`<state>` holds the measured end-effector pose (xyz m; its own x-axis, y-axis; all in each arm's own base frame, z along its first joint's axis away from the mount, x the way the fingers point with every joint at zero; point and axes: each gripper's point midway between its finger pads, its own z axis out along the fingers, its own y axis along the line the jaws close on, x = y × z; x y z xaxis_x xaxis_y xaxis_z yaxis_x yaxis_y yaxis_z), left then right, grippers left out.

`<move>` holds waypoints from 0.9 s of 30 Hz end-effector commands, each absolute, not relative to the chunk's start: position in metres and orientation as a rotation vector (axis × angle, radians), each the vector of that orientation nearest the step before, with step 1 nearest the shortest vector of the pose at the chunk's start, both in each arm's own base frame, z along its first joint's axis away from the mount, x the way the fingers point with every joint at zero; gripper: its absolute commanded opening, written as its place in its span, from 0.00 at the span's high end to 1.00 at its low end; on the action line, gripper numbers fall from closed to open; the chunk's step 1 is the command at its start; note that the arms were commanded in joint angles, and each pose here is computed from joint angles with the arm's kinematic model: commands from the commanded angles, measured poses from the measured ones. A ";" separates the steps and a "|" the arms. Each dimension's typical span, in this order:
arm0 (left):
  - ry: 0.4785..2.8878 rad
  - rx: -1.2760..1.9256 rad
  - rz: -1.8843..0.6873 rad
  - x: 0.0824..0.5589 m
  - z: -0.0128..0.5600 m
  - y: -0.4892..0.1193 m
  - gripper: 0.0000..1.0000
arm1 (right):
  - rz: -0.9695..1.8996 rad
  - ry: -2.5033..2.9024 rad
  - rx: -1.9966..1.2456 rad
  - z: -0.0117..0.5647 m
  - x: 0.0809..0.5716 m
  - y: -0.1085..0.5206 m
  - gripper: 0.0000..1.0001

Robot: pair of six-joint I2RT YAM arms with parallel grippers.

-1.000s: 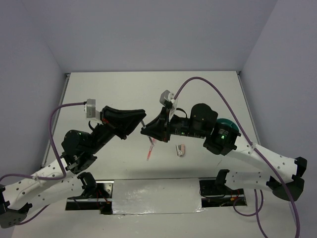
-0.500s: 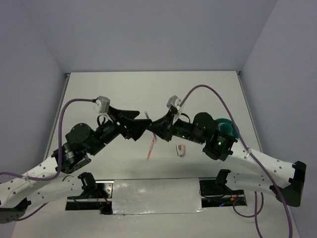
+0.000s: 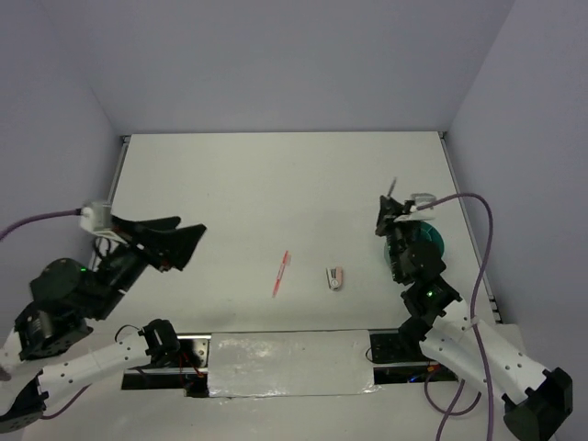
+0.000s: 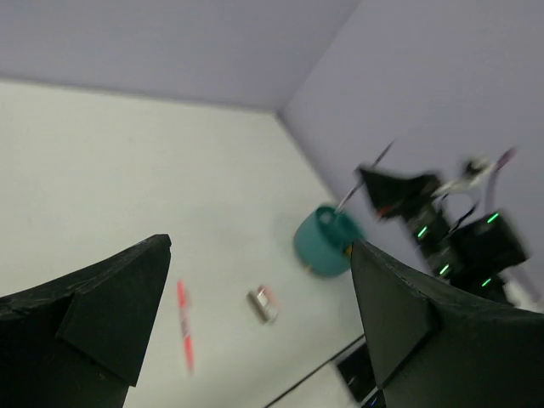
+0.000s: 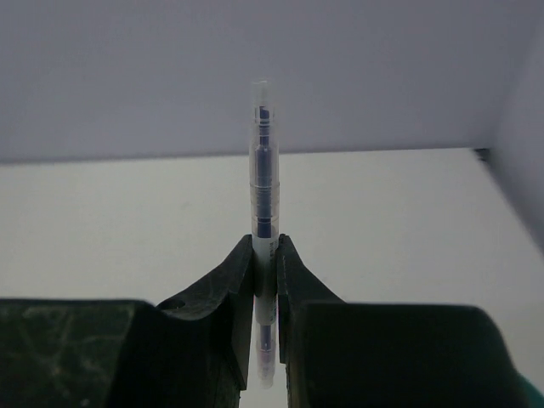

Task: Sort the stationery into containers
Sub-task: Place the pen in the storage box.

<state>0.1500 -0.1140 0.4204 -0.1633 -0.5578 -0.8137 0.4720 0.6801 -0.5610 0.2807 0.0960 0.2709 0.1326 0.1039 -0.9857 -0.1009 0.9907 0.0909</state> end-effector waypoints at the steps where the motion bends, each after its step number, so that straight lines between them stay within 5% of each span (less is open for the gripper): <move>1: 1.733 0.128 -0.782 0.151 0.329 -0.141 0.01 | -0.063 1.307 0.293 0.292 0.282 0.023 1.00; 13: 1.775 0.114 -0.767 0.140 0.299 -0.124 0.01 | -0.286 1.222 0.592 0.259 0.265 -0.061 1.00; 27: 1.687 0.050 -0.838 0.129 0.309 -0.105 0.01 | -0.265 1.302 0.658 0.203 0.274 -0.075 1.00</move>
